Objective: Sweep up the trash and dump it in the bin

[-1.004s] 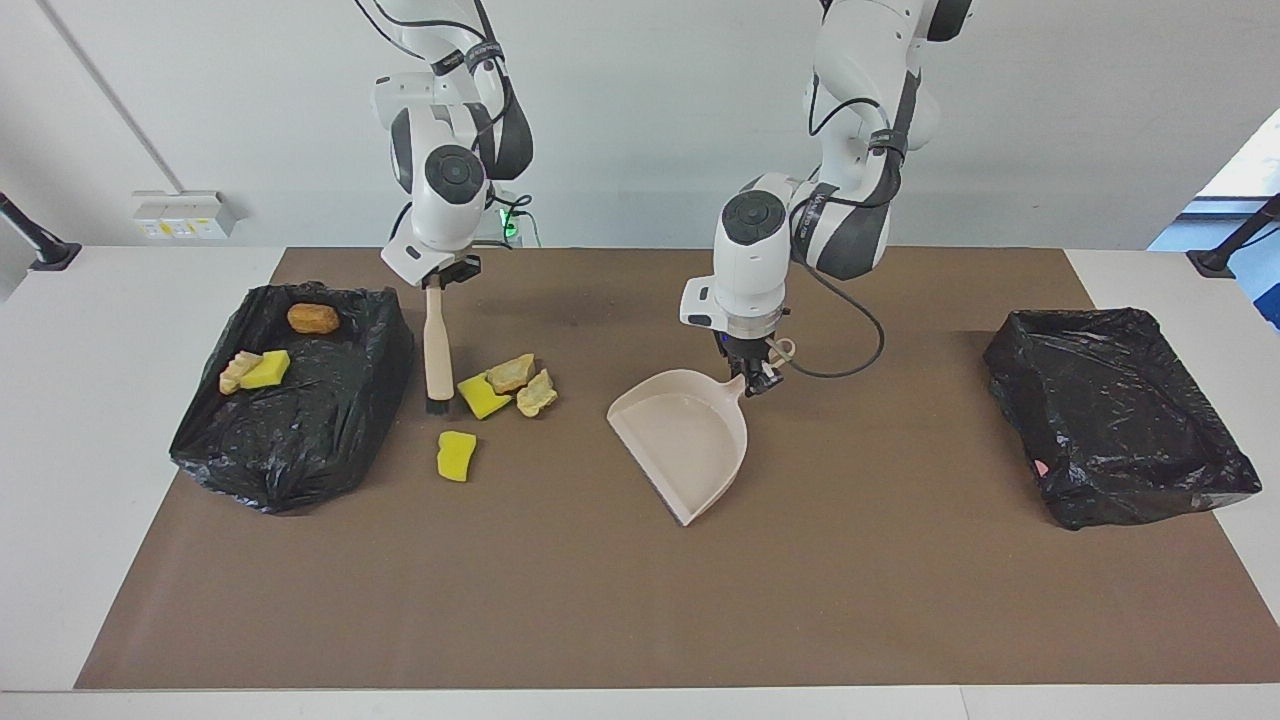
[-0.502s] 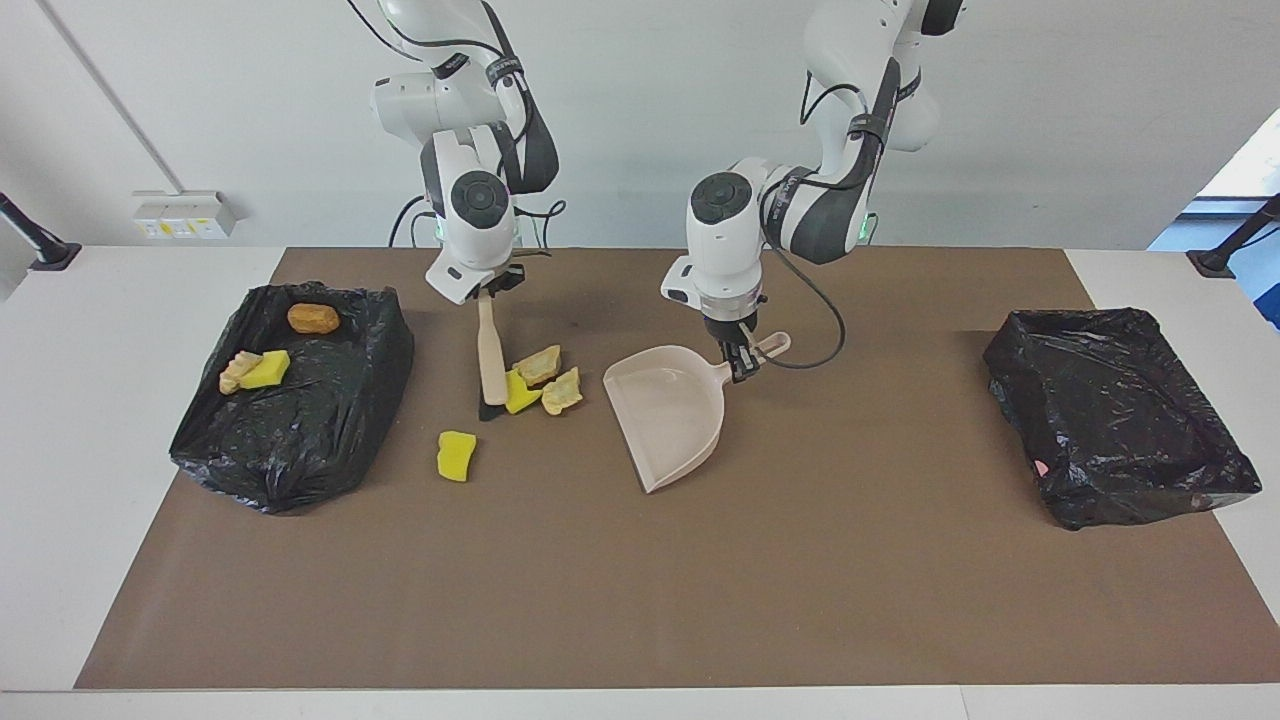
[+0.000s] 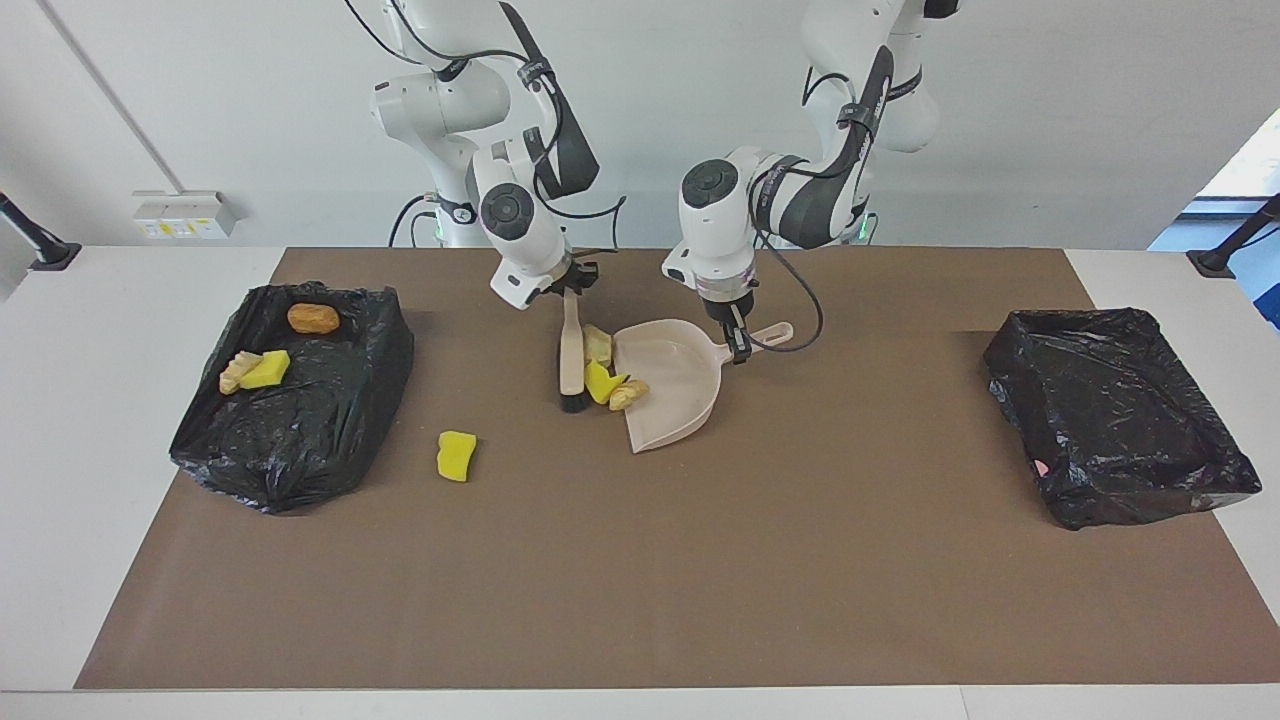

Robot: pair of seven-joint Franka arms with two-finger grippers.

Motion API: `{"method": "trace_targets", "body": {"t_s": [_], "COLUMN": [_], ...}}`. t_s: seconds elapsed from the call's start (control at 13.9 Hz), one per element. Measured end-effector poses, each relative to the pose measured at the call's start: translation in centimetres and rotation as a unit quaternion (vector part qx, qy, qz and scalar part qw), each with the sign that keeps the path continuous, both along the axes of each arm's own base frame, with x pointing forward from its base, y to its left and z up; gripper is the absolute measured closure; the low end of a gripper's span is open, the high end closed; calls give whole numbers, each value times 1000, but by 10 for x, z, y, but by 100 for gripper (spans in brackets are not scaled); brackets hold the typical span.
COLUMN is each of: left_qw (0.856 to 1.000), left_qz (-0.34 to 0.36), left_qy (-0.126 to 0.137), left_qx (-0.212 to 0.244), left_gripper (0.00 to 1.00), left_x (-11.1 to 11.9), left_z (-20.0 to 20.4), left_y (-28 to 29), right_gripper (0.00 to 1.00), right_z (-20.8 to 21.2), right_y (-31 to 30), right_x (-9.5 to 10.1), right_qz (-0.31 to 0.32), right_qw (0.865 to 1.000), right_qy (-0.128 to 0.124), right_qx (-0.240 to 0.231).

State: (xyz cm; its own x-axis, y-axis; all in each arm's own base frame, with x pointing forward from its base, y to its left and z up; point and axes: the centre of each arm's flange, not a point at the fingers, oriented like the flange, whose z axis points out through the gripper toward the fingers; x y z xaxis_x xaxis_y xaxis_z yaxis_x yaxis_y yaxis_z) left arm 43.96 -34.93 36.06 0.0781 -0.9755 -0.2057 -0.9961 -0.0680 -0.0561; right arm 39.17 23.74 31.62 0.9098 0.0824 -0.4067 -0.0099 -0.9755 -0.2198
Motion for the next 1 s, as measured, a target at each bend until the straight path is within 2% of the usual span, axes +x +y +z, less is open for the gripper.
{"method": "trace_targets", "body": {"t_s": [0.22, 0.43, 0.57, 0.72, 0.86, 1.0], "left_qw": [1000, 1000, 1000, 1000, 1000, 1000], "left_qz": [-15, -12, -3, 1, 1, 1], "left_qy": [-2, -3, -2, -1, -1, -1], "left_qx": [-4, -5, -4, -4, -4, -5], "left_gripper": [67, 67, 67, 67, 67, 67], "left_x": [1, 5, 10, 12, 12, 12], "left_z": [-1, -2, -3, -4, -4, -4], "left_y": [6, 11, 19, 23, 23, 23], "right_gripper": [74, 74, 74, 74, 74, 74], "right_z": [18, 60, 98, 125, 129, 120], "right_y": [39, 38, 11, -23, -53, -97], "right_x": [10, 24, 37, 44, 55, 79], "right_qz": [-11, 13, 30, 56, 114, 175], "right_qw": [1000, 1000, 999, 995, 983, 963], "right_qy": [5, 19, 1, -32, -65, -90], "right_qx": [23, 16, -18, -74, -129, -184]}}
